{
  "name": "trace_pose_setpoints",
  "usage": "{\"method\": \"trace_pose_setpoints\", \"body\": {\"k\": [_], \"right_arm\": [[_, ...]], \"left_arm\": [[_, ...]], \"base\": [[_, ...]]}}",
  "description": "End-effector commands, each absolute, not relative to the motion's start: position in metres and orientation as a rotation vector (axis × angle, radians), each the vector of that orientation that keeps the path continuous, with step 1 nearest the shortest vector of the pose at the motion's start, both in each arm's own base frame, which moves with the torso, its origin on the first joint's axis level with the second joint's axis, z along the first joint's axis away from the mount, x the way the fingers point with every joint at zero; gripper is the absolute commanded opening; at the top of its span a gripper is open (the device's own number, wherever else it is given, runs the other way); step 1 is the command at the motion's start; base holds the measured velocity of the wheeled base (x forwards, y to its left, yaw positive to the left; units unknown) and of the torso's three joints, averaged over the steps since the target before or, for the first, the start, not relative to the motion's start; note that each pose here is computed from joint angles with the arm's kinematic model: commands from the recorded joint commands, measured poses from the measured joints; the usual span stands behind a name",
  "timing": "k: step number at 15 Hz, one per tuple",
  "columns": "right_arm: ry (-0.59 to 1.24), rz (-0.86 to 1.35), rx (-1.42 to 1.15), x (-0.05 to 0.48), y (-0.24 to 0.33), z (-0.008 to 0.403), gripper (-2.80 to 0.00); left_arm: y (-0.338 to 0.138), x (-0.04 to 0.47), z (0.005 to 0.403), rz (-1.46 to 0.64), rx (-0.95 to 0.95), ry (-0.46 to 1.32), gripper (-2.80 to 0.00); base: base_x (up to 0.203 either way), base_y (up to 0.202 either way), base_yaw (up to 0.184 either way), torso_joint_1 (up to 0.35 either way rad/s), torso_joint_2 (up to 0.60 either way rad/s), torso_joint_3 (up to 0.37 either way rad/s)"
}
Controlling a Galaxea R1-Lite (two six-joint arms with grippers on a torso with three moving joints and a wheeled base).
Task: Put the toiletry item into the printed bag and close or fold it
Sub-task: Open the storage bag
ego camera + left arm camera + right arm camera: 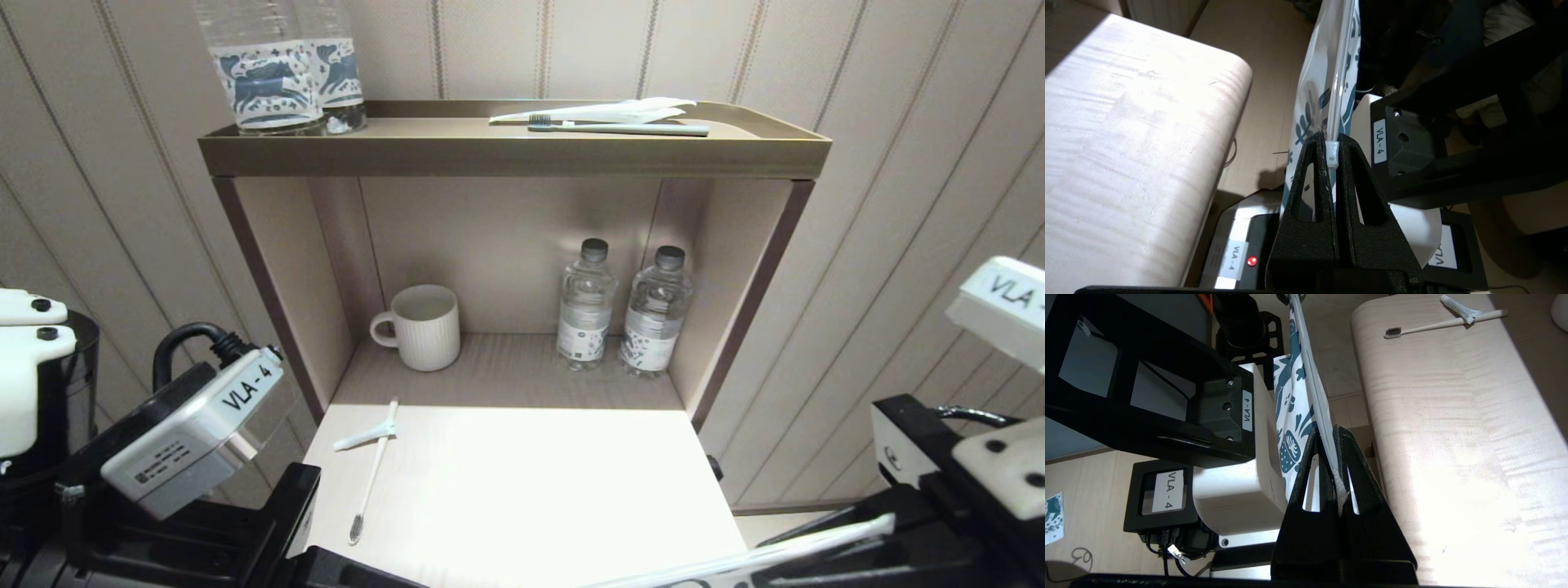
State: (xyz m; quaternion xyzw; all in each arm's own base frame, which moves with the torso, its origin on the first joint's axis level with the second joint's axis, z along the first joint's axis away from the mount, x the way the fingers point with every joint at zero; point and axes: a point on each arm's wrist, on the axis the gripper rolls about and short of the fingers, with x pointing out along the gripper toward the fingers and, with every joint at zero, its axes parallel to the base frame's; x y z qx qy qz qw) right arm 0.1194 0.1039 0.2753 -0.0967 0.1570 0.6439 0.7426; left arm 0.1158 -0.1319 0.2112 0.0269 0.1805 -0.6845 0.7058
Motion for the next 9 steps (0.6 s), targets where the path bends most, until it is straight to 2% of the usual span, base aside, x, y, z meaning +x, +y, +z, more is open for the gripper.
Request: {"method": "trace_pose_setpoints", "body": {"k": [1,9], "right_arm": [[0.332,1.414,-0.213,0.116,0.101,0.277,-2.80],[0.336,1.414,-0.211,0.115,0.101,0.275,-2.80]], "left_arm": [[-0.125,0.110,0.210,-1.524,0.058,0.391,-2.80],[-0.115,0.101,0.204,-1.517,0.056,0.392,-2.80]], "base": [[0.000,0.000,0.000,0.000,0.00,0.000],[0.000,0.000,0.000,0.000,0.00,0.000]]}}
